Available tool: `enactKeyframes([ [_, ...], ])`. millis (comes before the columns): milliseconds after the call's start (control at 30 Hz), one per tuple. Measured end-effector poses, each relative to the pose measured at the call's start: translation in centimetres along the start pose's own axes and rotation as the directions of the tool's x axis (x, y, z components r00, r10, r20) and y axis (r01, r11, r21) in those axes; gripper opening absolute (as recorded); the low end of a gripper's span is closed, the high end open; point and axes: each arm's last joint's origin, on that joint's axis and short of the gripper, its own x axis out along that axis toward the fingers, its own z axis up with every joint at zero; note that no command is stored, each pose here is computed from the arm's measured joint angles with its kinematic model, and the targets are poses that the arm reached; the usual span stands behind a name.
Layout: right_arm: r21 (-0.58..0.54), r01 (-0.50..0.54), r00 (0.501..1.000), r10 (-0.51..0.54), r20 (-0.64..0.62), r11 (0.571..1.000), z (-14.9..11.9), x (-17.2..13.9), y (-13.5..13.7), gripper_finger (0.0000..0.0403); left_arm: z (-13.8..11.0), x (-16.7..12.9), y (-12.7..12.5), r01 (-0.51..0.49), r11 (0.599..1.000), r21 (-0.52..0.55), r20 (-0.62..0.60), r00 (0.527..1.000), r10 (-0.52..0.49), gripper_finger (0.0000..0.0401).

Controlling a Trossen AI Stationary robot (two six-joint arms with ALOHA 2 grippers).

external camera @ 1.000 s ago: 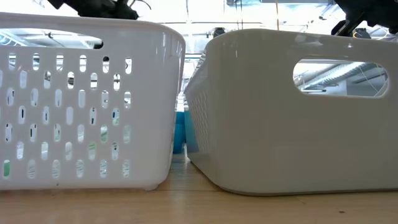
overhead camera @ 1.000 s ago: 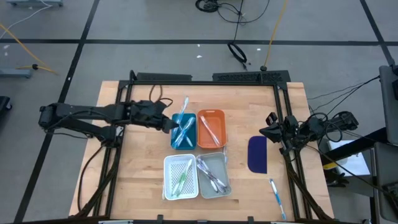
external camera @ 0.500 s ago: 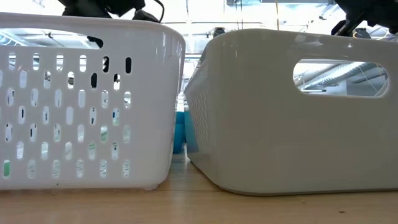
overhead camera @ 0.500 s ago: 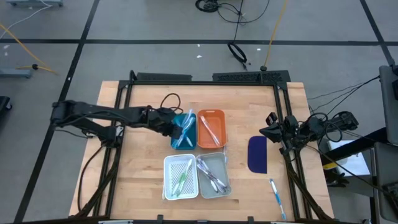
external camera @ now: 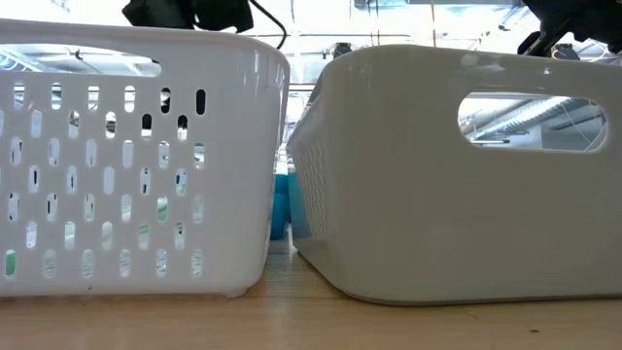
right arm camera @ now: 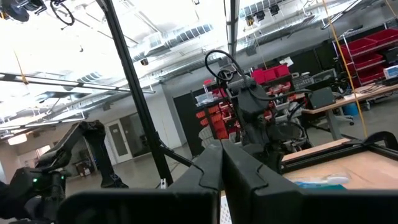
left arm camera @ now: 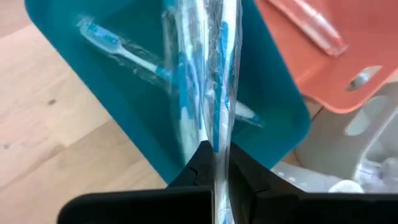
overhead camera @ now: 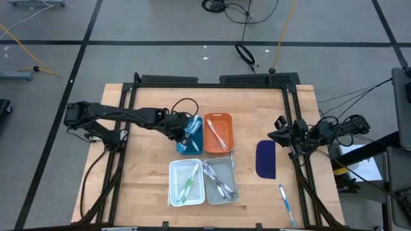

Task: Pick & Place Toothbrushes
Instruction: Put the blue toothbrush into the blue bin

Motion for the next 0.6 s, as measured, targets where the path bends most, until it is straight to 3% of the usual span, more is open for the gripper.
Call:
enactKeyframes([
  [367,0.0,0.0,1.0,0.0,-0.001,1.0,0.0,0.0,0.0,0.0,0.4,1.3,-0.4,-0.04,0.999,0.025,-0.036,0.999,0.041,0.0005],
  [600,0.0,0.0,1.0,0.0,-0.001,1.0,0.0,0.0,0.0,0.0,0.6,1.2,0.0,-0.037,0.999,-0.02,-0.073,0.997,0.035,0.0019],
])
